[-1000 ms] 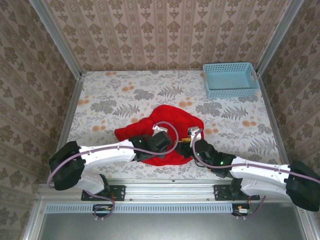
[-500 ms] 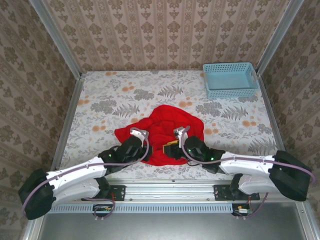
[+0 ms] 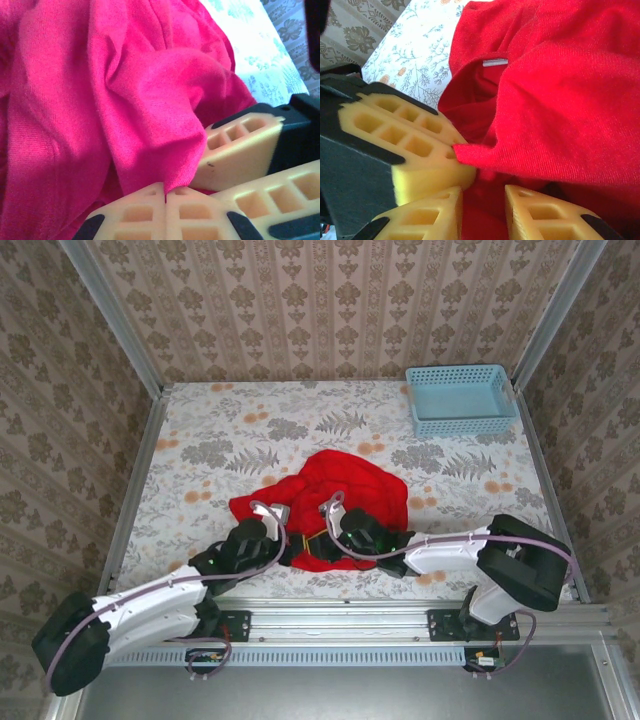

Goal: Fold the inside-out t-shirt

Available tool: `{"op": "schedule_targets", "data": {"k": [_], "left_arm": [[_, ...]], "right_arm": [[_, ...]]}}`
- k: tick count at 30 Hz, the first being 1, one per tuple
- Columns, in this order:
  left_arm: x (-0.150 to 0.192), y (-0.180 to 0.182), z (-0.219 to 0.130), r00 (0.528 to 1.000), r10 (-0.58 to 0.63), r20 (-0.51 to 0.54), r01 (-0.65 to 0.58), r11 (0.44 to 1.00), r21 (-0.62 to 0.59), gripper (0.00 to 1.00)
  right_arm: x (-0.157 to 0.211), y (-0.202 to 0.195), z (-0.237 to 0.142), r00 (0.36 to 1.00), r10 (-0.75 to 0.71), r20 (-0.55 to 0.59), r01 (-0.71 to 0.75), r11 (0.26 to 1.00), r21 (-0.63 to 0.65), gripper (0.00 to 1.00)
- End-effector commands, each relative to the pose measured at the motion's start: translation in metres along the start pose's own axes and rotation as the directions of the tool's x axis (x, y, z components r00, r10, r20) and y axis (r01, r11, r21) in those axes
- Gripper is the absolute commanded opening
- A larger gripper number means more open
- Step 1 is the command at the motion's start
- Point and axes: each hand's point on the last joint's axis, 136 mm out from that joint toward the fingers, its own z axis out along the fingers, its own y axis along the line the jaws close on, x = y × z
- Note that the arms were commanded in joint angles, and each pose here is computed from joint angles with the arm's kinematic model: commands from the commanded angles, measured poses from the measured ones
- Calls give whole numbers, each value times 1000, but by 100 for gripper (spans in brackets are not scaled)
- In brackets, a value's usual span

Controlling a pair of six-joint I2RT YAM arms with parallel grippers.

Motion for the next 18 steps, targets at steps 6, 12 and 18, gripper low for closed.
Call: {"op": "schedule_targets", "data": {"k": [6,12,18], "left_arm": [[4,18,-11,999,-44,28,46,997,-62,18],[10,27,-13,999,-46,12,47,993,-104,20],[3,25,-15,999,-27,31,30,993,-110,25]], "right_arm": [[28,-18,6,999,-3,-37,4,1000,20,28],[29,-15,6,999,13,-39,-13,1000,15,34],[8,1,10,999,37,11,-36,998,-46,42]]}}
